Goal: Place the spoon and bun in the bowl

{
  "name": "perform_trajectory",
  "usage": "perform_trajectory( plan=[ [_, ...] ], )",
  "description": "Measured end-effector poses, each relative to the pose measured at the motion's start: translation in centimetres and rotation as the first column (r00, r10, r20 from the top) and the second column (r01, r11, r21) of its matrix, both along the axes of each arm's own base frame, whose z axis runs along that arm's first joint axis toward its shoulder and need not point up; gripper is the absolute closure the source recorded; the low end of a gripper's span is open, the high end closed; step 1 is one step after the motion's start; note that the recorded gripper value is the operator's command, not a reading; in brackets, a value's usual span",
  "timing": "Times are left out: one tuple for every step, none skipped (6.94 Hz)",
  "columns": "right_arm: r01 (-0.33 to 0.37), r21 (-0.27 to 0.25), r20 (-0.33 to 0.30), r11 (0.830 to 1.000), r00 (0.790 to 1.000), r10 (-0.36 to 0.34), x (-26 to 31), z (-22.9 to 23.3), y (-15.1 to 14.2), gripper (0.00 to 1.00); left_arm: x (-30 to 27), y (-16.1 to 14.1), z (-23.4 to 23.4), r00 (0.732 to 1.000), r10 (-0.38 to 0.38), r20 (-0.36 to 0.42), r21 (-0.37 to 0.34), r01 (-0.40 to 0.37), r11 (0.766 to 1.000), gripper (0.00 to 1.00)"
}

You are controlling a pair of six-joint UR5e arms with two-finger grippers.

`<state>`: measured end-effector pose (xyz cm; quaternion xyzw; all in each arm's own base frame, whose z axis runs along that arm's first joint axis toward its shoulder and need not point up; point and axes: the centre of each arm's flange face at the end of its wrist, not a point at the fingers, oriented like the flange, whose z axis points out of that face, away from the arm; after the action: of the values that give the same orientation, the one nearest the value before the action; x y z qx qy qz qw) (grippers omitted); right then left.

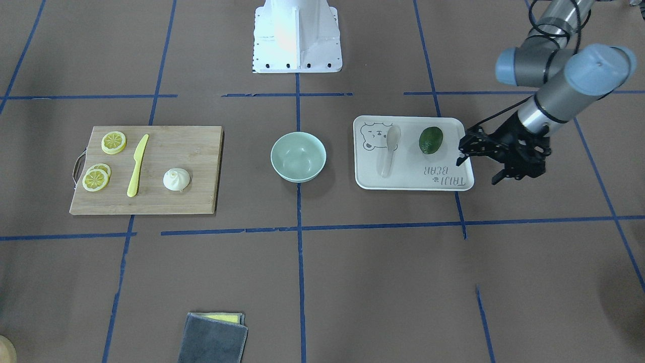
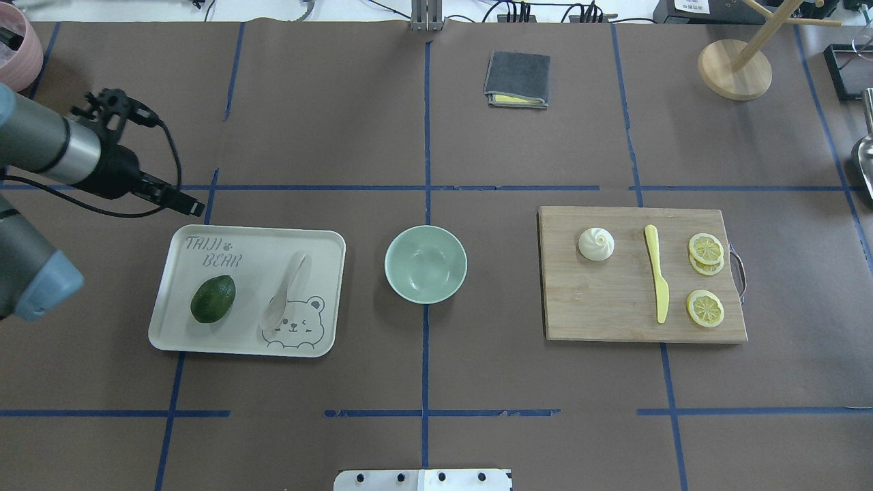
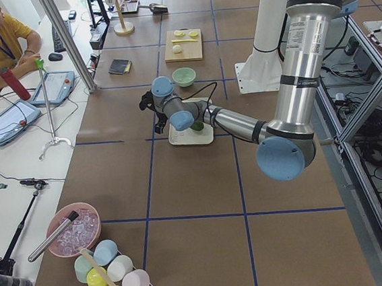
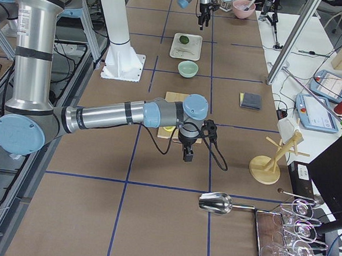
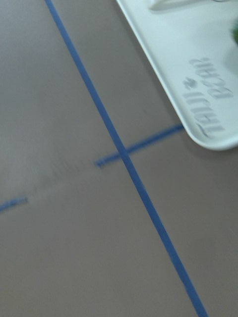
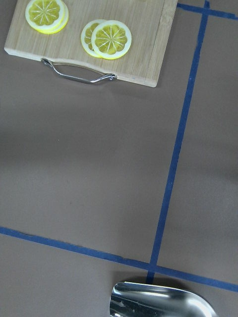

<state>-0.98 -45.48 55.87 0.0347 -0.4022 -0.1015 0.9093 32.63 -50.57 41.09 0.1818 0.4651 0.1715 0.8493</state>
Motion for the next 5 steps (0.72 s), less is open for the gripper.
perform_trajectory(
  plan=[
    [0.0, 0.006, 0.004, 1.0, 1.0, 0.0, -0.1, 0.0, 0.0, 0.0, 3.7, 0.6, -2.1, 1.0, 0.008, 0.013, -0.007, -0.008, 1.0, 0.02],
    [0.001, 0.006, 0.006, 1.0, 1.0, -0.001, -0.2, 0.0, 0.0, 0.0, 7.7, 1.7, -4.1, 0.999, 0.031, 0.039, -0.018, -0.03, 0.999, 0.03],
    [0.001, 0.002, 0.005, 1.0, 1.0, -0.001, -0.3, 0.3, 0.0, 0.0, 11.0, 3.3, -5.3, 0.997, 0.044, 0.067, -0.015, -0.044, 0.999, 0.07],
    [0.002, -0.005, 0.004, 1.0, 1.0, -0.002, -0.4, 0.6, 0.0, 0.0, 12.9, 4.6, -5.5, 0.995, 0.055, 0.084, -0.01, -0.055, 0.998, 0.09],
    [0.005, -0.013, 0.003, 1.0, 1.0, -0.005, -0.5, 1.0, 0.0, 0.0, 13.9, 5.3, -5.3, 0.993, 0.064, 0.097, -0.011, -0.063, 0.998, 0.1]
  ],
)
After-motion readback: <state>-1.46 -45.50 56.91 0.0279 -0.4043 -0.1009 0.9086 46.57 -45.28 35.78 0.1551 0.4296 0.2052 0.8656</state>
